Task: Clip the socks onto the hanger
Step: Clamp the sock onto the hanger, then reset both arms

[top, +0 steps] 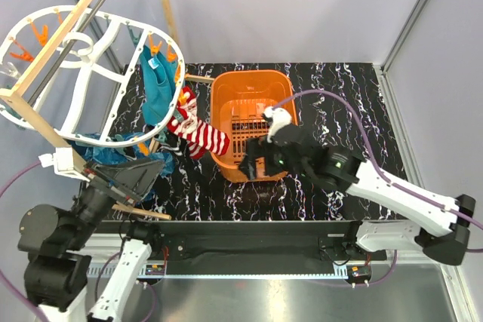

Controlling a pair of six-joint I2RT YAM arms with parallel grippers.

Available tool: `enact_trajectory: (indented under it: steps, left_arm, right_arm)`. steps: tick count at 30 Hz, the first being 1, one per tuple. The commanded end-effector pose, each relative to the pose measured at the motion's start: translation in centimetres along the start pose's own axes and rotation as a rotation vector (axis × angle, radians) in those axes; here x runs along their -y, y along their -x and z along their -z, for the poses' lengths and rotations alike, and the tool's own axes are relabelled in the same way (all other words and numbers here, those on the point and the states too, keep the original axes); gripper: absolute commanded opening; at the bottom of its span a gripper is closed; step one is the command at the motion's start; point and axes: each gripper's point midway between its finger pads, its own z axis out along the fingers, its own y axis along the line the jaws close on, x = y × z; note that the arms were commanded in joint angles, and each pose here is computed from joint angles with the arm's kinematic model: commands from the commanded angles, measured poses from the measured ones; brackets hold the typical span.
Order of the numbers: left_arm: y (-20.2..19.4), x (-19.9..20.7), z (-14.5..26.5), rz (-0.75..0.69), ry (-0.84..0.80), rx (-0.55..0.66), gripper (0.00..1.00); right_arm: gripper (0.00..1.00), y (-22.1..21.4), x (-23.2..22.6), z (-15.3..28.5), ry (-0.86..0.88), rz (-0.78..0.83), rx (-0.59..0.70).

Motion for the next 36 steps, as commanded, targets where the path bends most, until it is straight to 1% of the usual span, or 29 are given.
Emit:
enact_trajectory:
  steps: [1,2,3,4,6,9,10,11,14,17,18,19,20,21,22,23,24,25,26,27,28,29,30,31,32,33,34,35,36]
  left_arm:
    - [-0.8,2.9,-0.2,-0.094,-0.139,-0.041,0.96]
    - [-0.3,3.4,-0.4,-0.104,-0.179,-0.013,0.96]
    - [-0.2,3.0,-0.4,-0.112,-0.169,0.005,0.96]
    - [-0.6,1.5,-1.1,-0.104,-0.125,-0.001,0.95]
    - [-1.3,1.1,-1.9,-0.081,-0.146,-0.051,0.94]
    - [-1.8,1.1,-2.5,-0.074,-0.168,-0.108,0.95]
    - [-1.4,0.3,-3.6,-0.098,-0.124,-0.118,0.95]
    - [-1.2,0.7,-3.3,-0.113,-0.115,-0.135,0.95]
    - [-2.3,0.1,-5.3,-0.105,-0.108,-0.24,0.94]
    - [-4.5,-1.4,-7.7,-0.08,-0.082,-0.347,0.94]
    - [-5.7,-1.8,-8.1,-0.057,-0.082,-0.391,0.95]
    - [-5.5,-1.7,-8.8,-0.058,-0.082,-0.368,0.95]
    - [-6.4,-1.0,-8.8,-0.058,-0.115,-0.391,0.95]
    - [-7.3,-1.3,-9.1,-0.05,-0.105,-0.396,0.95]
    - [-6.8,-1.5,-10.1,-0.055,-0.085,-0.331,0.95]
    - [-7.7,-1.5,-10.4,-0.053,-0.079,-0.337,0.95]
    - [-10.2,-1.7,-11.0,-0.071,-0.052,-0.371,0.96]
    - [-11.3,-1.0,-11.3,-0.086,-0.065,-0.371,0.98]
    - [-12.2,-0.6,-11.4,-0.114,-0.056,-0.364,0.99]
    - [-14.9,1.7,-10.0,-0.156,-0.132,-0.418,0.99]
    - [-14.1,1.4,-10.8,-0.172,-0.082,-0.297,0.99]
    - [-15.3,3.0,-9.4,-0.187,-0.139,-0.313,0.99]
    - [-15.4,2.9,-9.2,-0.225,-0.138,-0.289,0.99]
    - [-14.5,3.1,-9.2,-0.206,-0.134,-0.24,0.99]
    - [-15.7,2.5,-8.9,-0.222,-0.147,-0.258,0.99]
    - [-16.1,2.5,-8.6,-0.21,-0.18,-0.271,0.99]
    - [-14.9,3.0,-8.1,-0.14,-0.215,-0.24,0.99]
    - [-16.4,1.4,-7.8,-0.146,-0.21,-0.257,0.99]
    - [-16.5,0.8,-7.4,-0.11,-0.213,-0.254,0.99]
  right_arm:
    - [1.0,-1.2,6.8,1.9,-0.297,-0.033,0.075]
    - [1.0,-1.6,7.4,2.2,-0.315,-0.054,0.081]
    - [1.0,-1.9,7.8,2.5,-0.324,-0.063,0.087]
    - [1.0,-2.6,8.3,3.0,-0.328,-0.095,0.097]
    - [1.0,-3.6,9.0,3.2,-0.327,-0.113,0.105]
    - [1.0,-3.2,8.4,4.5,-0.248,-0.164,0.169]
    - [1.0,-3.3,8.4,5.1,-0.225,-0.17,0.192]
    - [1.0,-3.0,8.0,5.4,-0.198,-0.173,0.211]
    - [1.0,-2.6,7.8,5.6,-0.154,-0.174,0.263]
    - [1.0,-2.9,8.2,4.4,-0.168,-0.149,0.27]
    - [1.0,-3.1,8.4,3.6,-0.185,-0.138,0.253]
    - [1.0,-3.1,8.4,3.2,-0.196,-0.118,0.245]
    - [1.0,-3.2,8.5,2.9,-0.202,-0.104,0.236]
    - [1.0,-2.9,8.4,2.7,-0.206,-0.09,0.234]
    - [1.0,-3.2,8.7,2.1,-0.228,-0.071,0.218]
    - [1.0,-3.1,8.8,1.8,-0.233,-0.065,0.224]
    - [1.0,-3.5,9.0,1.5,-0.237,-0.056,0.218]
    - [1.0,-3.7,8.9,1.4,-0.221,-0.043,0.218]
    - [1.0,-3.3,8.0,1.2,-0.167,-0.047,0.243]
    - [1.0,-4.1,8.2,1.5,-0.134,-0.043,0.259]
    - [1.0,-4.3,8.0,1.6,-0.093,-0.043,0.282]
    - [1.0,-3.6,6.6,2.0,0.003,-0.053,0.341]
    - [1.0,-5.8,7.5,1.4,0.023,-0.05,0.332]
    - [1.0,-5.2,6.9,3.0,0.094,-0.079,0.404]
    - [1.0,-4.6,5.9,3.9,0.174,-0.1,0.468]
    - [1.0,-5.6,6.7,4.6,0.202,-0.125,0.508]
    - [1.0,-6.0,7.0,5.1,0.223,-0.167,0.531]
    - [1.0,-6.5,7.7,5.4,0.221,-0.193,0.547]
    - [1.0,-7.0,8.2,6.4,0.254,-0.227,0.597]
